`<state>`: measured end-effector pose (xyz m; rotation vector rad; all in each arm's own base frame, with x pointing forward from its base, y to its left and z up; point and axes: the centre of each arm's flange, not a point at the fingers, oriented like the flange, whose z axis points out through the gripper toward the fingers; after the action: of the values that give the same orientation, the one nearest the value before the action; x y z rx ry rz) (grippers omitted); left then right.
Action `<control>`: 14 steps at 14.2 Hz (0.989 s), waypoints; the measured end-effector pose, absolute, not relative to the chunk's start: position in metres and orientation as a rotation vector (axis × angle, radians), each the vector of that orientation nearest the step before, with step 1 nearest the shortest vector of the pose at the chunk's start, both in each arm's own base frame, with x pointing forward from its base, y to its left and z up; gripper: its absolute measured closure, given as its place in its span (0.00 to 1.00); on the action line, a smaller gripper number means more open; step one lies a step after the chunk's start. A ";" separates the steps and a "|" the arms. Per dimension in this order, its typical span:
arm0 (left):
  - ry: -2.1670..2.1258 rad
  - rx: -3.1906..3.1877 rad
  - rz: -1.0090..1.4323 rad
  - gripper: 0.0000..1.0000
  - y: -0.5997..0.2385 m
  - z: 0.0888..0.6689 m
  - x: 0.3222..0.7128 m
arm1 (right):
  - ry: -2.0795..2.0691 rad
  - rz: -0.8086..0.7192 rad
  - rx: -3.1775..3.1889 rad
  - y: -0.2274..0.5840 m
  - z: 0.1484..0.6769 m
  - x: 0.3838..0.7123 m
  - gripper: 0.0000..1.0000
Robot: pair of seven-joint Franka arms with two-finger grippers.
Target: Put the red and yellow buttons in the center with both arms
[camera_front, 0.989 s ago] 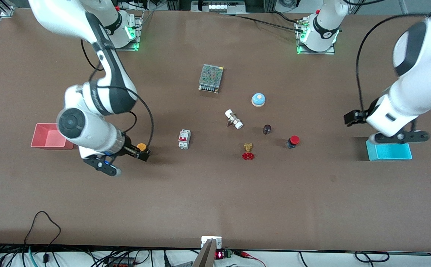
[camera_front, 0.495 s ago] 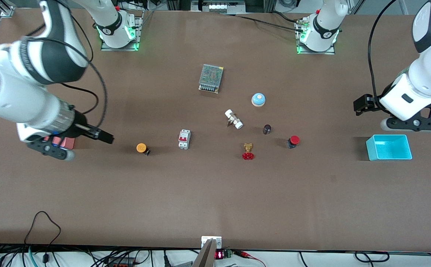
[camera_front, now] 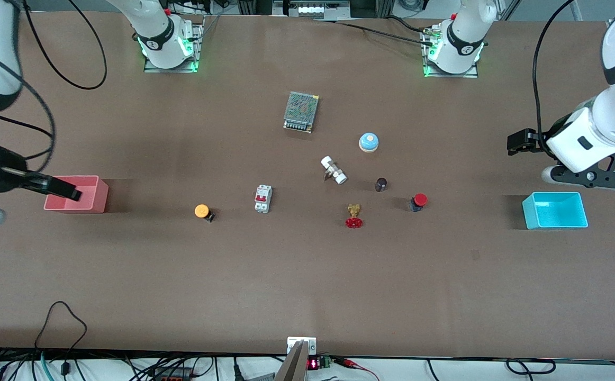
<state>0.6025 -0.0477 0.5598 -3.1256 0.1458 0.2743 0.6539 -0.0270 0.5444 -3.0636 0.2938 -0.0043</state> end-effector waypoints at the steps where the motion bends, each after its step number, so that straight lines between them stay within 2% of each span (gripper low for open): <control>1: 0.139 -3.124 0.248 0.00 -0.044 0.564 0.605 | 0.263 -0.005 -3.077 -0.042 0.553 0.648 0.00; 5: 0.153 -3.109 0.134 0.00 -0.047 0.581 0.624 | 0.175 0.093 -3.147 -0.054 0.577 0.620 0.00; 8: 0.152 -3.100 0.098 0.00 -0.045 0.584 0.631 | 0.132 0.103 -3.154 -0.048 0.577 0.612 0.00; 12: 0.145 -3.098 -0.031 0.00 -0.043 0.594 0.630 | 0.134 0.093 -3.161 -0.054 0.573 0.610 0.00; 14: 0.153 -3.086 -0.104 0.00 -0.045 0.592 0.615 | 0.142 0.083 -3.162 -0.054 0.577 0.608 0.00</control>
<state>0.6149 -0.0454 0.5918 -3.0865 0.1527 -0.1035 0.6082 -0.0545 0.5769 -3.1618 0.1418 0.0834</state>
